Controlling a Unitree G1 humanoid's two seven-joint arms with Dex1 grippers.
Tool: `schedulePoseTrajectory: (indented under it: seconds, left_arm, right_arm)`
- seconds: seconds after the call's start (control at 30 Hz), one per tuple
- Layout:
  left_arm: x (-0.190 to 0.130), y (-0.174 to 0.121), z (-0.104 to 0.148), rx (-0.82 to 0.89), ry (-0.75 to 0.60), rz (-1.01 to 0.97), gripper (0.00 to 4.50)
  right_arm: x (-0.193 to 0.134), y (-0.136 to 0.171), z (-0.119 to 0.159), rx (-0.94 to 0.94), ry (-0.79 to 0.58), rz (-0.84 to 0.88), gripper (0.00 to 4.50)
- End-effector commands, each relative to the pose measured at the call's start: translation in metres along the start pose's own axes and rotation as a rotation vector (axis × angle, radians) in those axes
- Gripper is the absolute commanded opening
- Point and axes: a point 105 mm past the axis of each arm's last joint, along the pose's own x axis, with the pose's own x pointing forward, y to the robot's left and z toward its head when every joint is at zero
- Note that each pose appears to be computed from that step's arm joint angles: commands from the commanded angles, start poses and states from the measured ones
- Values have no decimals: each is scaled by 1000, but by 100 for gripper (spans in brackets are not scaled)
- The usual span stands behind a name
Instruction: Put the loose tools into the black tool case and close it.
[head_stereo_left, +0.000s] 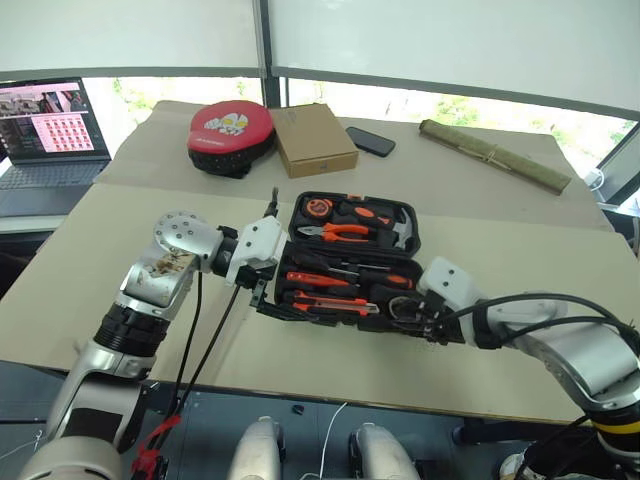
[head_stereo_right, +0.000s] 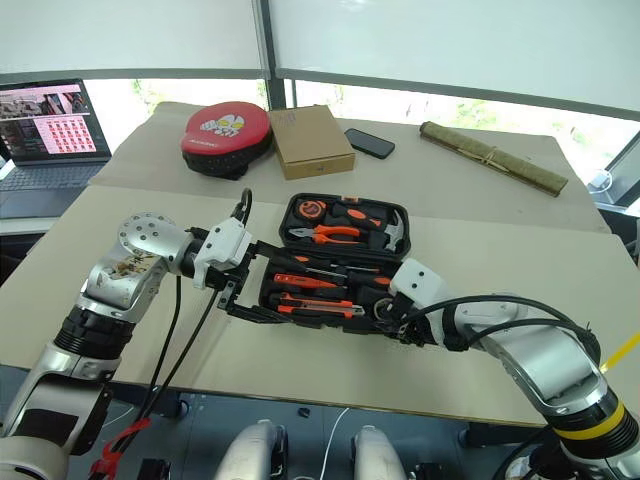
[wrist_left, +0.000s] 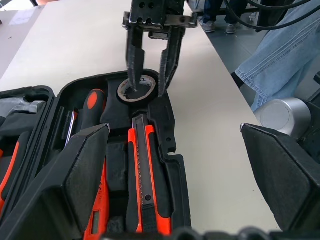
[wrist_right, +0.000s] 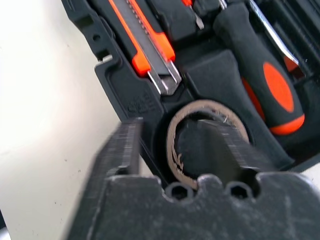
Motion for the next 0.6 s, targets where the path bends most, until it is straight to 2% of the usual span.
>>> schedulePoseTrajectory:
  seconds: [0.03,0.1,0.17,0.27,0.3,0.4,0.47,0.6]
  left_arm:
    - [-4,5,7,32,0,26,450]
    - [-7,7,6,13,1,50,450]
    - [-12,12,4,-19,1,88,450]
    - [-41,43,-18,-169,13,355,450]
    - [-50,51,-25,-201,18,430,450]
    - [-72,64,-48,-291,52,585,379]
    - [-78,66,-59,-313,83,624,302]
    - [-73,64,-90,-295,235,650,154]
  right_arm:
    - [-8,-1,9,-21,-23,-18,383]
    - [-16,-5,14,-7,-45,-38,447]
    - [-25,-9,20,15,-75,-58,447]
    - [-50,-42,18,109,-133,-192,447]
    - [-56,-51,12,133,-132,-234,390]
    - [-63,-76,-7,207,-122,-324,299]
    - [-63,-85,-14,225,-118,-350,230]
    - [-45,-95,-28,217,-81,-347,87]
